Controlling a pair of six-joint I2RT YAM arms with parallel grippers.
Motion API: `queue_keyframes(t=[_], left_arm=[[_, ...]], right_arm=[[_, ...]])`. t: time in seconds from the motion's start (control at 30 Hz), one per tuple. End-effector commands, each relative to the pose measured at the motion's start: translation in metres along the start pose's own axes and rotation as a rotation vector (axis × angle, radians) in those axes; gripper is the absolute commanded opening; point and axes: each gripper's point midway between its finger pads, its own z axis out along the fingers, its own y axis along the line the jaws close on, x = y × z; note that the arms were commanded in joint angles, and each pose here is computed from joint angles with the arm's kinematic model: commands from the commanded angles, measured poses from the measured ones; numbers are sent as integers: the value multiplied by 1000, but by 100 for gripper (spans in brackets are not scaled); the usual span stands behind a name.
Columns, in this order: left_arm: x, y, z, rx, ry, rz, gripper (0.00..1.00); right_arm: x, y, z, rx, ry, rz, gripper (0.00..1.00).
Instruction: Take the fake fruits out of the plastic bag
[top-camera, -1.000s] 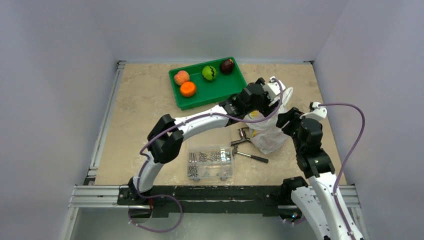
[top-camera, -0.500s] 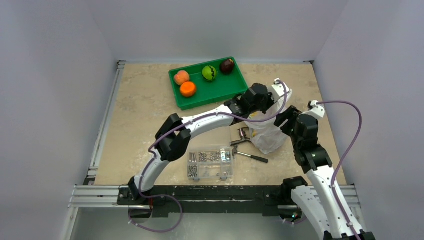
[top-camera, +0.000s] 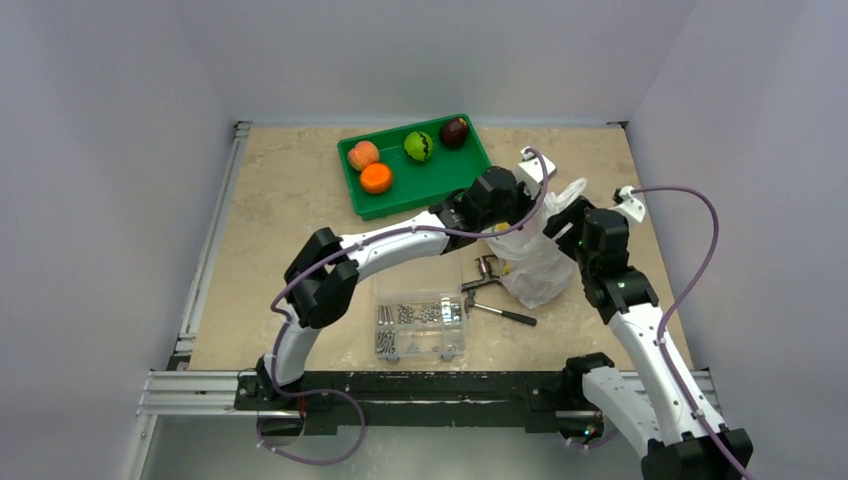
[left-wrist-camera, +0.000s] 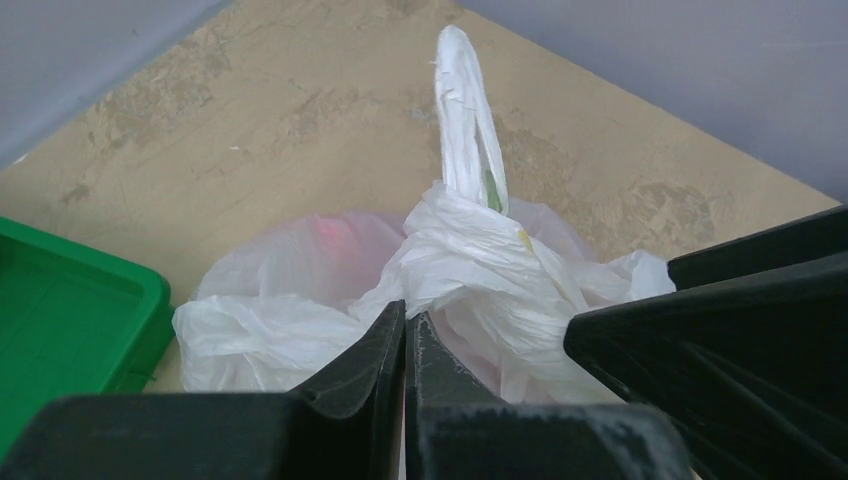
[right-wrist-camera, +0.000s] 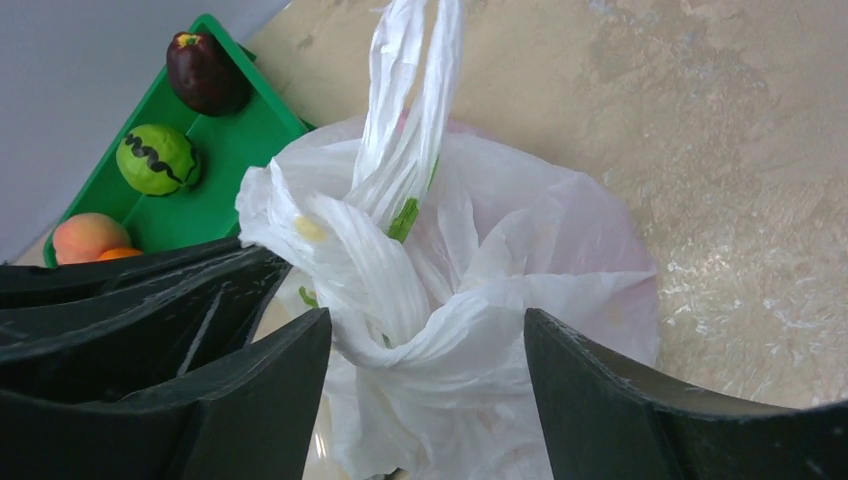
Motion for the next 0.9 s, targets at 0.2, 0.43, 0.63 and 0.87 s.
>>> queue_keyframes(t=[0.2,0.43,0.63,0.87], left_arm=[[-68,52,-29,-226,-169,-357,0],[-59,90,-18,-223,-172,-740,0],[-58,99,-21,-252,-137,-764,0],[-52,98,-22,-185,-83,-767,0]], right_arm=[[2,19,-6,-95,32,20,49],[35,-29,-11,54,43,173,0],[34,-53,-32,79,-55,397,0],[-4,-57,-50,82,-194,318,0]])
